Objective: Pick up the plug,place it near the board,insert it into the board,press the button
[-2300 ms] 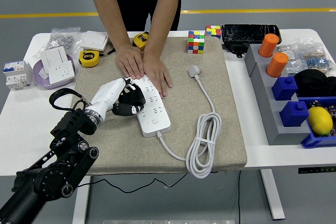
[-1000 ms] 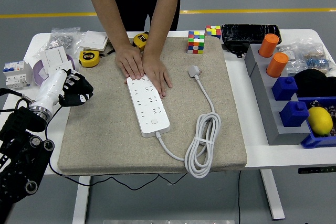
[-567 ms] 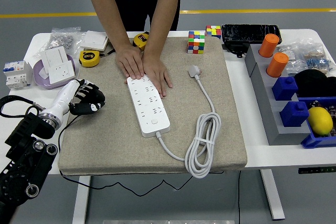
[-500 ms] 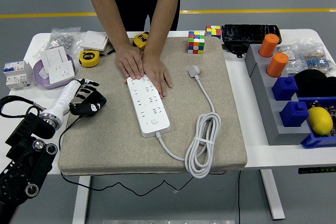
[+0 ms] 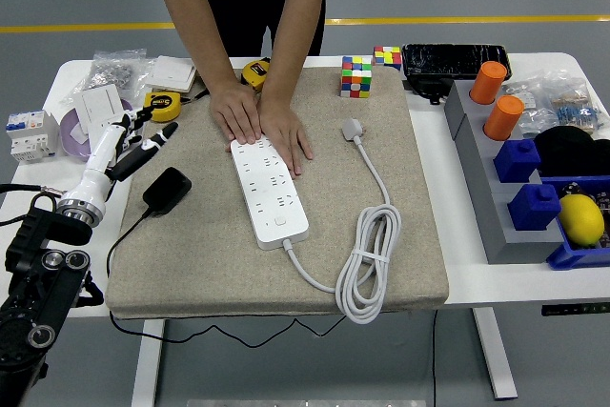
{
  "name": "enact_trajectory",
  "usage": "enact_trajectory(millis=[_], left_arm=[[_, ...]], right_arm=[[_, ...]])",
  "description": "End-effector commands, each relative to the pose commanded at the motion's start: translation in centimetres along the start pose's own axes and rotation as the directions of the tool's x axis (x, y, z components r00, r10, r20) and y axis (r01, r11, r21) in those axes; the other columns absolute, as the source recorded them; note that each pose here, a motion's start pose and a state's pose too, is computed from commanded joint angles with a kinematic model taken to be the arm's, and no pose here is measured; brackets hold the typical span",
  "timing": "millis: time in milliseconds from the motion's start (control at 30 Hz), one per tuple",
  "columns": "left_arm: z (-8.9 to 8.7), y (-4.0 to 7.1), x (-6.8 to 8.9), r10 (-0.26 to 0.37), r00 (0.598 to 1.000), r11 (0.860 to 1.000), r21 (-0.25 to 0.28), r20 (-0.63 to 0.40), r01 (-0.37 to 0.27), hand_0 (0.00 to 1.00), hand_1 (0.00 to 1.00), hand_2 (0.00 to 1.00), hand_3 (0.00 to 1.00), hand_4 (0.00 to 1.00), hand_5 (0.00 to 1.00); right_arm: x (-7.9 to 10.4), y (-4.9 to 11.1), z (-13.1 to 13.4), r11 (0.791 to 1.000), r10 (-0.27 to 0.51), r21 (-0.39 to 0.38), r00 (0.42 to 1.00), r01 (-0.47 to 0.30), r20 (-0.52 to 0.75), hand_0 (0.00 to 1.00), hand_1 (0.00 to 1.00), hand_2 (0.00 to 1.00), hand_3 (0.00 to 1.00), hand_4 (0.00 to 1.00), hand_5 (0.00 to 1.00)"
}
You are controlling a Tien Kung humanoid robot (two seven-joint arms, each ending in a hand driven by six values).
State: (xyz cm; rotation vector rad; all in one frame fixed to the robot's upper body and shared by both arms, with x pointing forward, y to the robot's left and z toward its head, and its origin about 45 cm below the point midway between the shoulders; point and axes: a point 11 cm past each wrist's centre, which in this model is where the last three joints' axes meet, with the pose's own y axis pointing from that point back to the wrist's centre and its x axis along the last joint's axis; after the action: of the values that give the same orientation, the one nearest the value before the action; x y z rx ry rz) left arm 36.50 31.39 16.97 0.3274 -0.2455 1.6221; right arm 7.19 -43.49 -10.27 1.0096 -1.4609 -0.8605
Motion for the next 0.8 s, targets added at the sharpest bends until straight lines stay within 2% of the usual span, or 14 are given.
enact_trajectory(millis=[33, 67, 167, 233, 267, 367, 433, 467, 600, 800], left_arm=[[0.2, 0.1, 0.1, 0.019, 0.999, 1.000, -0.013, -0.046, -0.019, 0.889, 0.981, 0.944, 0.941, 0.998, 0.998], [0.5, 0.2, 0.3, 0.038, 0.996, 0.999, -0.030, -0.086, -0.041, 0.859, 0.948, 0.911, 0.889, 0.998, 0.998], [1.3, 0.8, 0.6, 0.080, 0.975, 0.993, -0.071, -0.209, -0.097, 0.859, 0.948, 0.911, 0.889, 0.998, 0.998], [1.4, 1.2, 0.8, 0.091, 0.951, 0.990, -0.076, -0.294, -0.118, 0.859, 0.948, 0.911, 0.889, 0.998, 0.998], [1.4, 1.6, 0.8, 0.095, 0.936, 0.989, -0.079, -0.338, -0.129, 0.795, 0.874, 0.836, 0.842, 0.998, 0.998], [1.3, 2.3, 1.0, 0.101, 0.885, 0.986, -0.071, -0.455, -0.150, 0.795, 0.874, 0.836, 0.842, 0.998, 0.998], [1.2, 2.8, 1.1, 0.099, 0.840, 0.986, -0.063, -0.533, -0.156, 0.795, 0.874, 0.836, 0.842, 0.998, 0.998], [1.1, 3.1, 1.3, 0.096, 0.814, 0.986, -0.060, -0.573, -0.158, 0.752, 0.821, 0.776, 0.768, 0.998, 0.998], [0.6, 3.8, 2.0, 0.098, 0.707, 0.985, -0.034, -0.701, -0.171, 0.752, 0.821, 0.776, 0.768, 0.998, 0.998], [0.1, 4.0, 3.2, 0.097, 0.499, 0.982, 0.002, -0.861, -0.187, 0.746, 0.810, 0.773, 0.762, 0.998, 0.998]], right_arm=[[0.0, 0.0, 0.0, 1.000, 0.000, -0.001, 1.000, 0.000, 0.000, 0.832, 0.724, 0.721, 0.762, 0.998, 0.986], [0.0, 0.0, 0.0, 1.000, 0.000, -0.001, 1.000, 0.000, 0.000, 0.831, 0.724, 0.722, 0.763, 0.998, 0.985], [-0.1, 0.0, 0.0, 1.000, -0.002, -0.001, 1.000, 0.002, 0.002, 0.831, 0.724, 0.722, 0.763, 0.998, 0.985], [-0.1, 0.0, 0.0, 1.000, -0.002, -0.001, 1.000, 0.002, 0.003, 0.831, 0.724, 0.722, 0.763, 0.998, 0.985], [-0.2, 0.0, 0.0, 1.000, -0.003, 0.000, 1.000, 0.003, 0.004, 0.830, 0.723, 0.722, 0.762, 0.998, 0.982], [-0.3, 0.0, 0.1, 1.000, -0.005, 0.000, 1.000, 0.005, 0.005, 0.830, 0.723, 0.722, 0.762, 0.998, 0.982], [-0.3, 0.0, 0.1, 1.000, -0.006, -0.001, 1.000, 0.006, 0.006, 0.830, 0.723, 0.722, 0.762, 0.998, 0.982], [-0.3, 0.0, 0.1, 1.000, -0.006, -0.001, 1.000, 0.006, 0.007, 0.830, 0.723, 0.721, 0.762, 0.998, 0.982], [-0.4, 0.0, 0.2, 1.000, -0.008, -0.001, 1.000, 0.008, 0.009, 0.830, 0.723, 0.721, 0.762, 0.998, 0.982], [-0.4, 0.0, 0.2, 1.000, -0.008, -0.001, 1.000, 0.008, 0.009, 0.830, 0.723, 0.721, 0.762, 0.998, 0.981]])
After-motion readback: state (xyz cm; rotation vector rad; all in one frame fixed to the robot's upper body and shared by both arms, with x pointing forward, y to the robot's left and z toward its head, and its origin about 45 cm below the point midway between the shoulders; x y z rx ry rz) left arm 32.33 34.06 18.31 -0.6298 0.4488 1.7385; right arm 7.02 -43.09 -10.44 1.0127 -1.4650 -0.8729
